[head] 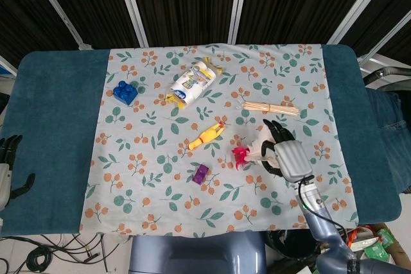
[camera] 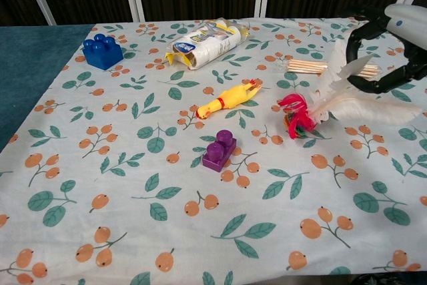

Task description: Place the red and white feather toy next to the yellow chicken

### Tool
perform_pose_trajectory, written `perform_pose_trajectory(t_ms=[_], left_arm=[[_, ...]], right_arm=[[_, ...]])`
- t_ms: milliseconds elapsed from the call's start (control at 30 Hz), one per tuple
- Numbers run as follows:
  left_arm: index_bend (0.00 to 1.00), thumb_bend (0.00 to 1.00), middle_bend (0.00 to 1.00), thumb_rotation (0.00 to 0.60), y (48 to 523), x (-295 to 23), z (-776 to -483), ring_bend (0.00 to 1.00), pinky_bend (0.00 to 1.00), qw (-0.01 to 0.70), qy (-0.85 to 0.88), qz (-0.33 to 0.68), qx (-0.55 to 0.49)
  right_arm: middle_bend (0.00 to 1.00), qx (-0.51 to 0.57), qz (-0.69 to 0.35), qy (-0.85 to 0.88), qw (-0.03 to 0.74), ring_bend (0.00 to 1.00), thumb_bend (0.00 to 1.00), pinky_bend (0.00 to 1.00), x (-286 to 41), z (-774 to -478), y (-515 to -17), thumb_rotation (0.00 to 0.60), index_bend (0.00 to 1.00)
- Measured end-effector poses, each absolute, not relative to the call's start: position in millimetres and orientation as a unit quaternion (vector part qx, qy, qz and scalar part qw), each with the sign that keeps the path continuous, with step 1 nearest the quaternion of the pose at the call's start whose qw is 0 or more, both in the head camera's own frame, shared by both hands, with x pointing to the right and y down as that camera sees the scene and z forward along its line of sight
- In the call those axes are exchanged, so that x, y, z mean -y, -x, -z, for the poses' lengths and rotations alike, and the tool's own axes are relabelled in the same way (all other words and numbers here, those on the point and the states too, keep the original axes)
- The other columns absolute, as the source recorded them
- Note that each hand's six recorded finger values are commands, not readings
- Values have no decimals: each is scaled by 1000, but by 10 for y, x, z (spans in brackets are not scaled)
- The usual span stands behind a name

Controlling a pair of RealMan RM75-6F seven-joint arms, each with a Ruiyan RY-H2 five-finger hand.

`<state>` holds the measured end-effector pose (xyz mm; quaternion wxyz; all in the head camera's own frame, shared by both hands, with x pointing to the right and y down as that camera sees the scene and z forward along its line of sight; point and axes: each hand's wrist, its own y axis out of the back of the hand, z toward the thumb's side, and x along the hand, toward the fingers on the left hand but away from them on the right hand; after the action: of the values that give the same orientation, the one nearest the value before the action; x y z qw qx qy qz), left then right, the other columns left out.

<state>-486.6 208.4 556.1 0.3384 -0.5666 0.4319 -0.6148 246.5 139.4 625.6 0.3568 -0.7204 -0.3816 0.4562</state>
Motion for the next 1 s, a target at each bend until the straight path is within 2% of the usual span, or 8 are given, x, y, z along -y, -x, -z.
perform_pose_trajectory(t_ms=[300, 733, 867, 1000], left_arm=[[37, 323, 57, 600, 4865, -2086, -5561, 12, 50, 339, 566, 615, -432], [37, 323, 57, 600, 4868, -2083, -5560, 12, 50, 338, 566, 615, -432], [37, 323, 57, 600, 4868, -2085, -5562, 12, 50, 338, 566, 615, -431], [37, 323, 57, 600, 4867, -2084, -5563, 12, 50, 339, 567, 615, -431]], right_arm=[[31, 335, -468, 711, 403, 20, 367, 151, -1171, -6160, -2291, 600, 645], [30, 299, -479, 710, 421, 19, 361, 152, -1070, -6176, -2077, 600, 632], [29, 295, -476, 712, 423, 15, 304, 152, -1069, -6183, -2007, 600, 466], [23, 283, -477, 714, 428, 12, 273, 151, -1086, -6193, -1959, 600, 166]])
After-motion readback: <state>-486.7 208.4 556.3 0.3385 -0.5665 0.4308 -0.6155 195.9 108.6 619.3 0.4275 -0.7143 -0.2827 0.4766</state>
